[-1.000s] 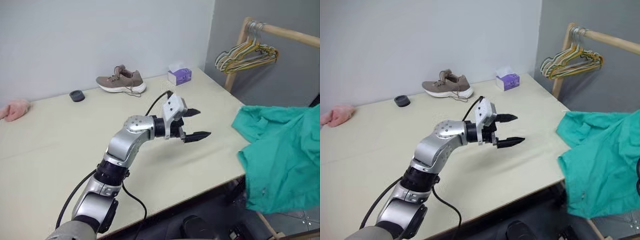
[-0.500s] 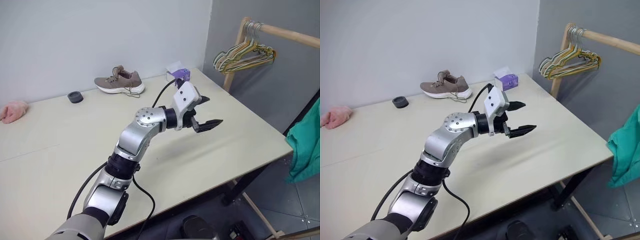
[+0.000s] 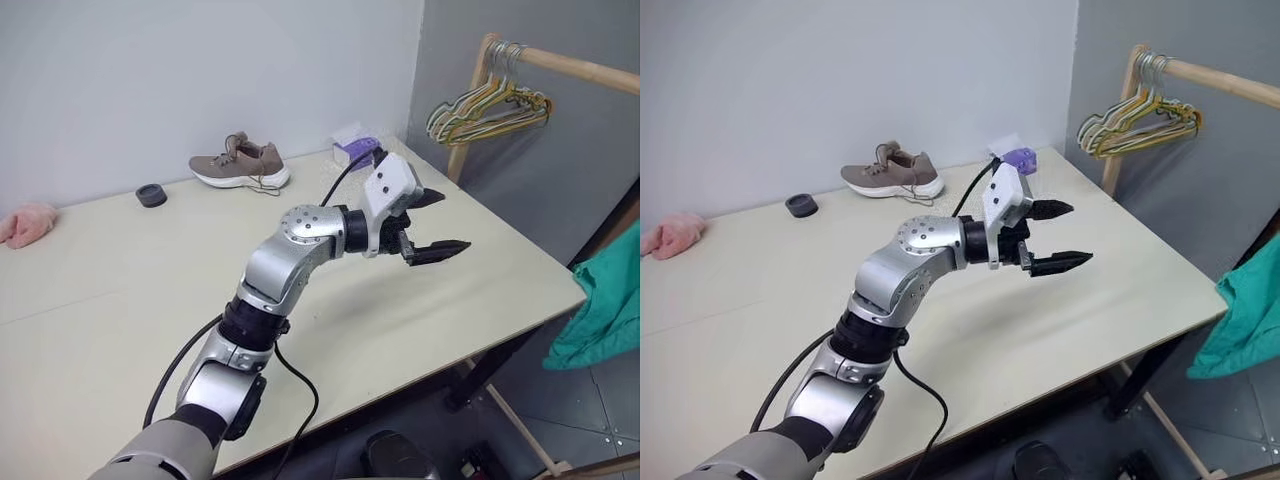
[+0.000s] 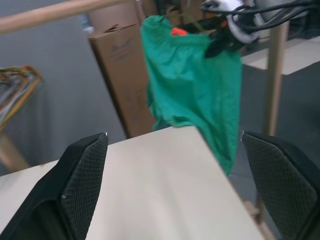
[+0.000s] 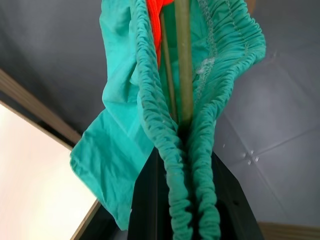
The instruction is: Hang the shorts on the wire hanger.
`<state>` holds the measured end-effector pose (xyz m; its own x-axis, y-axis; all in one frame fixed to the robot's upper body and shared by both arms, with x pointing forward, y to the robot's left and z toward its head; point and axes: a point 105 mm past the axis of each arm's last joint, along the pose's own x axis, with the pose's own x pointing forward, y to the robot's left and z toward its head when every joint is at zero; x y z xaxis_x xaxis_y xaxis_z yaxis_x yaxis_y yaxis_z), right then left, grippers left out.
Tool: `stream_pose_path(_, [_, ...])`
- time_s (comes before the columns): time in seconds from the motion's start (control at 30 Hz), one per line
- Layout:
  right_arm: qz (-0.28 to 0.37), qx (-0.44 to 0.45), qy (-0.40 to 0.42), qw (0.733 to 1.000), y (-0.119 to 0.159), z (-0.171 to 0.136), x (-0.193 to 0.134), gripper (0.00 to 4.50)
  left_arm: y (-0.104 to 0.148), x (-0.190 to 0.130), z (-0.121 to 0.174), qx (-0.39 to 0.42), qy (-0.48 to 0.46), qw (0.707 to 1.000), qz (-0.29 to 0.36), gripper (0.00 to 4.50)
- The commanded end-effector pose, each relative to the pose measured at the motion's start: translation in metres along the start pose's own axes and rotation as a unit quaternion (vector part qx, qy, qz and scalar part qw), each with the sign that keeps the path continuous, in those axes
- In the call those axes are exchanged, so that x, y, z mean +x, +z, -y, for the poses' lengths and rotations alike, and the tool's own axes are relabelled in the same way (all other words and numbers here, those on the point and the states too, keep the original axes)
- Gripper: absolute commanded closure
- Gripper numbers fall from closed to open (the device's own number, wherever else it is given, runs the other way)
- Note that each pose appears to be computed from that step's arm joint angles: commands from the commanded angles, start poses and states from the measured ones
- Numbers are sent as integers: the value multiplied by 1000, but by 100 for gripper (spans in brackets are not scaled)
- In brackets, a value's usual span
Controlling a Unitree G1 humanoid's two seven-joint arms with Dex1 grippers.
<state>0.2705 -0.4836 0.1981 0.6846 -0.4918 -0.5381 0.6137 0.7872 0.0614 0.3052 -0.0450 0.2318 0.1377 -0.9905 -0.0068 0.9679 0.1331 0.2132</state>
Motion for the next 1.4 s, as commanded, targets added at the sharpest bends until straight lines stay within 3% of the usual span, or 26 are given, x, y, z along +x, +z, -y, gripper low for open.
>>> stream_pose_path(0.03, [25,3,-1,1000,17,3,-8,450,22,4,11,24,-42,999,21,1])
stream_pose_path(0.2, [24,21,16,999,18,-2,-6,450,26,6,13,31,-56,998,23,1])
stream_pose_path(0.47, [80,67,52,993,38,-11,-18,183,26,8,15,31,-65,997,22,0])
stream_pose_path(0.63, [159,69,30,984,57,-11,-32,8,21,6,14,28,-64,997,14,0])
stream_pose_path(0.77, [248,25,-3,969,78,-15,-48,3,18,5,14,24,-65,998,11,0])
stream_pose_path(0.97, [374,-54,-58,924,108,-26,-77,3,10,3,12,20,-60,998,-1,0])
stream_pose_path(1.03, [385,-69,-73,917,110,-26,-79,3,7,1,12,19,-58,998,-5,0])
stream_pose_path(1.17, [334,-44,-82,938,94,-20,-64,3,4,-2,12,17,-55,998,-10,0])
stream_pose_path(1.23, [338,-29,-64,938,93,-26,-63,3,2,-3,11,17,-52,998,-13,0])
stream_pose_path(1.4, [405,-82,37,910,95,-77,-80,3,-4,-9,7,19,-33,999,-21,0])
